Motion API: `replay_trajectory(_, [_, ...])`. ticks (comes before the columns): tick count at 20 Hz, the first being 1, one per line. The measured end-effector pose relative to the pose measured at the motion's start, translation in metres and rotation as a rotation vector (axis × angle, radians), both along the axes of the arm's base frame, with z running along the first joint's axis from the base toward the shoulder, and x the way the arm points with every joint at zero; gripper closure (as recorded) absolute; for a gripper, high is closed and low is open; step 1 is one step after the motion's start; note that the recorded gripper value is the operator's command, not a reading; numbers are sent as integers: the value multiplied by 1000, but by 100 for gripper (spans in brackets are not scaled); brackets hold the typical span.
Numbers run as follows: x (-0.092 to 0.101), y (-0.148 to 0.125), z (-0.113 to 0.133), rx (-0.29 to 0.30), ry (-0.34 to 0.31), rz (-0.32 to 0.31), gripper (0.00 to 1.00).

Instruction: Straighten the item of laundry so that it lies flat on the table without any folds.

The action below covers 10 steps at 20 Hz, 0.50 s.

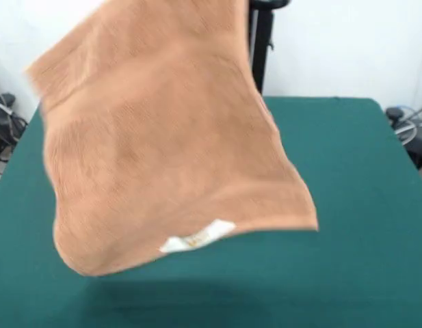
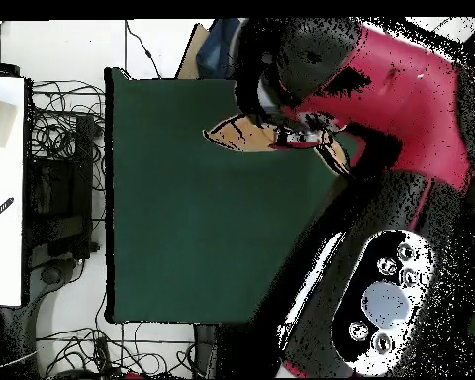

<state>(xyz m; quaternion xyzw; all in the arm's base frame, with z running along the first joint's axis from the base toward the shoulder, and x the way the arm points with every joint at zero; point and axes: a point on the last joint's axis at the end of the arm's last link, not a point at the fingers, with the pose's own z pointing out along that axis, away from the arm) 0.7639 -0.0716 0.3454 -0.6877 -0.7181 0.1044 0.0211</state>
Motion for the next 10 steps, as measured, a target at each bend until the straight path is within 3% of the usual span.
replay_trajectory(5, [-1,-30,33,7,57,23,100])
replay_trajectory(10, [6,-41,58,10,51,63,100])
